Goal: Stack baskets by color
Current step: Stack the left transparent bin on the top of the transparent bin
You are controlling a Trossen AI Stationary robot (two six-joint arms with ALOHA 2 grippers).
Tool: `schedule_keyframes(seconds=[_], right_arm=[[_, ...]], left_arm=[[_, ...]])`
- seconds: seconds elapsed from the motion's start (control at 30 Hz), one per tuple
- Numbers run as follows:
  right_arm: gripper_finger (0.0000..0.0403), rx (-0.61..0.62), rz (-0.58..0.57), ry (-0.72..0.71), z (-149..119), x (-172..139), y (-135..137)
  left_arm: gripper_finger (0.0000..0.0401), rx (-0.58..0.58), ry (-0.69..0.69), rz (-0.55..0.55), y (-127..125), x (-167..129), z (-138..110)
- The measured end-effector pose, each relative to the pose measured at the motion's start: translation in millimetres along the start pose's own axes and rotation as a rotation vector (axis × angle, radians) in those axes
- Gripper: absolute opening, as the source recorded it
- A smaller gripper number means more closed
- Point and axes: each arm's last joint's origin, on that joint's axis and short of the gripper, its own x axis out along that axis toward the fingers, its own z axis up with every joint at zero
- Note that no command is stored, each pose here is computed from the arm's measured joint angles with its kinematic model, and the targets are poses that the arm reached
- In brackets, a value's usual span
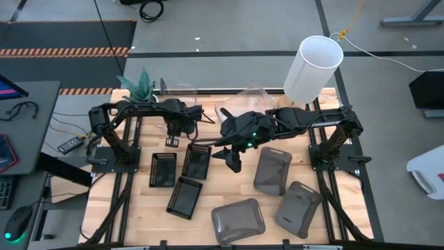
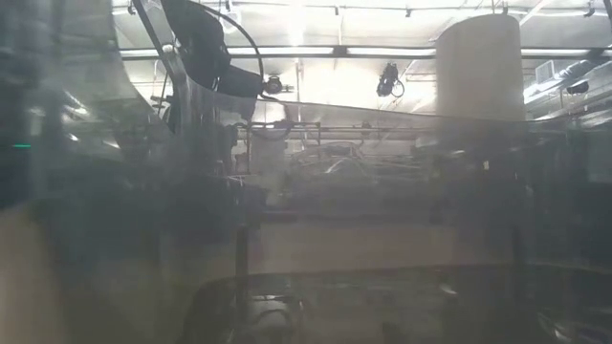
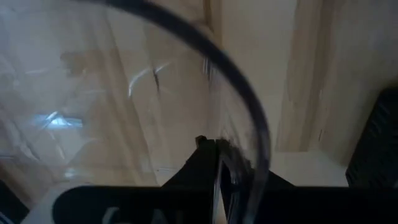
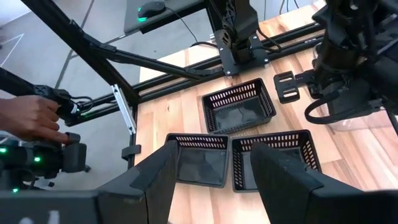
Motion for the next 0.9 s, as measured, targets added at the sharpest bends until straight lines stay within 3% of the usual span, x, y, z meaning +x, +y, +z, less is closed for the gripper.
schedule_keyframes(seconds=[0.2, 0.43, 0.6, 0.9], right_arm=[[0.0208, 0.005, 0.011, -0.016, 2, -21, 1], [0.0208, 0.009, 0.014, -0.025, 4, -59, -2], [0.0208, 0.005, 0.002, -0.076, 8, -81, -8], [0.0208, 0.000, -0.061, -0.063, 4, -96, -12]], left_arm=[[0.0006, -0.040, -0.012, 0.072, -7, -16, -6], [0.0006, -0.076, -0.129, 0.131, -14, -70, -17], [0.0006, 0.049, -0.243, 0.203, -18, -108, -16], [0.0005, 0.295, -0.380, 0.441, -20, -159, -2]])
